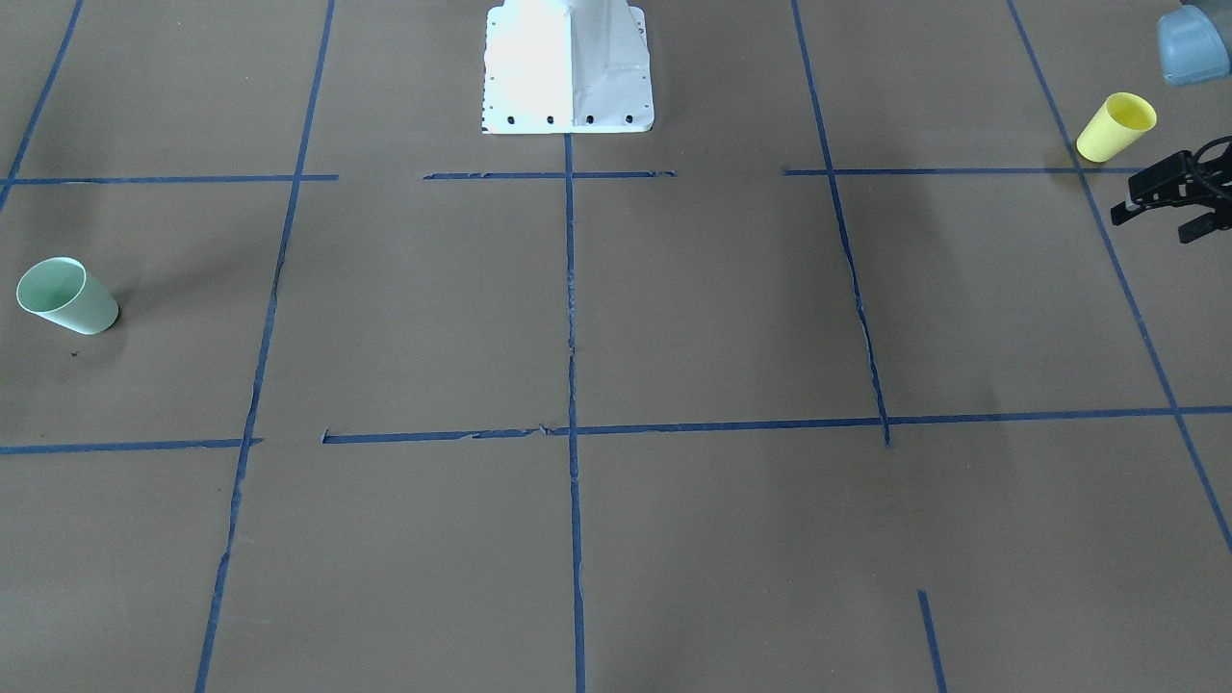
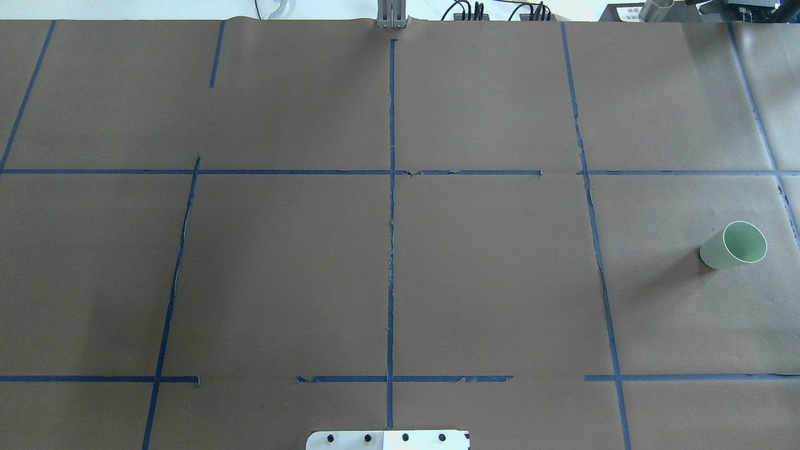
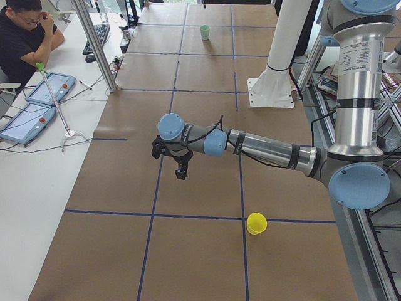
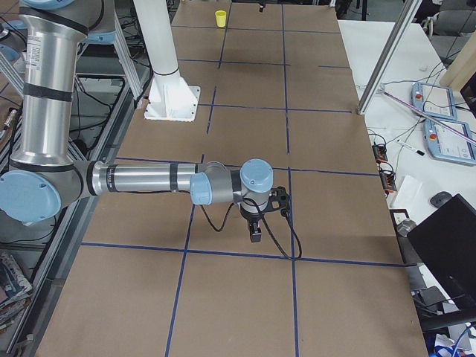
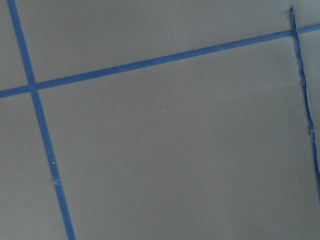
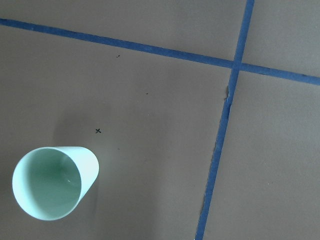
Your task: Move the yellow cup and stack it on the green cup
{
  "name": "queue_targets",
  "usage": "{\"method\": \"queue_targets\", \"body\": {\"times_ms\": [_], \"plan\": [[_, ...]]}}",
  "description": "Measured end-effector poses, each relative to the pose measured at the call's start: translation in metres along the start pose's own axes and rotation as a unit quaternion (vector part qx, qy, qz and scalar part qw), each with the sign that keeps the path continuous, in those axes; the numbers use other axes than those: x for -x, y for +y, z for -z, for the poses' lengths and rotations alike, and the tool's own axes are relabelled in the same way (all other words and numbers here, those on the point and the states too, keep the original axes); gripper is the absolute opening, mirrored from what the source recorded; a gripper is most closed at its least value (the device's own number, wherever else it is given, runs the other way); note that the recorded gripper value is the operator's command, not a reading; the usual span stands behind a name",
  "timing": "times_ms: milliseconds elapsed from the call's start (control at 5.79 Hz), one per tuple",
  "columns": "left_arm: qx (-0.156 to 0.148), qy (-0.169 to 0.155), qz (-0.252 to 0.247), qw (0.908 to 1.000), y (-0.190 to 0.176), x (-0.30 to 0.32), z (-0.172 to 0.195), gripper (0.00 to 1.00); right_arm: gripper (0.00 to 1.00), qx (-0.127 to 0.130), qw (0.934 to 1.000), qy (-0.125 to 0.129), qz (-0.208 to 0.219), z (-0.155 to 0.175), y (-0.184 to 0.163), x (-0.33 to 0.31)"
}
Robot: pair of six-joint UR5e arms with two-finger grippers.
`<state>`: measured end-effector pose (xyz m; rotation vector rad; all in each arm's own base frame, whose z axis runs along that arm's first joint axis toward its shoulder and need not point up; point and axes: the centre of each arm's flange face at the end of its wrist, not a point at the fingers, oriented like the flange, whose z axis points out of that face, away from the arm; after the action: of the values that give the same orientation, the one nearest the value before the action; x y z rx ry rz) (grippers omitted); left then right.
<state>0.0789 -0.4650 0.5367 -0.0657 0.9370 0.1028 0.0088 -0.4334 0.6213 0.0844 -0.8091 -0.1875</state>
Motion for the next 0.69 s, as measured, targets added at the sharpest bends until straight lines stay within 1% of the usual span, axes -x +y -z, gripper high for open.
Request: {"method": "queue_targets", "body": {"times_ms": [173, 345, 518, 691], "plan": [[0.004, -0.025, 0.064, 0.9976, 0.003, -0.022, -0.012, 1.0, 1.0, -0.001, 1.0, 0.0, 0.002, 0.001, 0.0, 0.001], [0.0, -0.063, 0.121, 0.9906, 0.008, -0.038, -0.026, 1.0, 1.0, -0.001, 1.0, 0.001, 0.004, 0.001, 0.001, 0.001], [-0.016, -0.124, 0.189, 0.974, 0.016, -0.058, -0.054, 1.0, 1.0, -0.001, 1.0, 0.002, 0.005, 0.001, 0.001, 0.001], [-0.041, -0.174, 0.256, 0.9499, 0.025, -0.08, -0.085, 1.0, 1.0, -0.001, 1.0, 0.002, 0.005, 0.001, 0.002, 0.001]]}}
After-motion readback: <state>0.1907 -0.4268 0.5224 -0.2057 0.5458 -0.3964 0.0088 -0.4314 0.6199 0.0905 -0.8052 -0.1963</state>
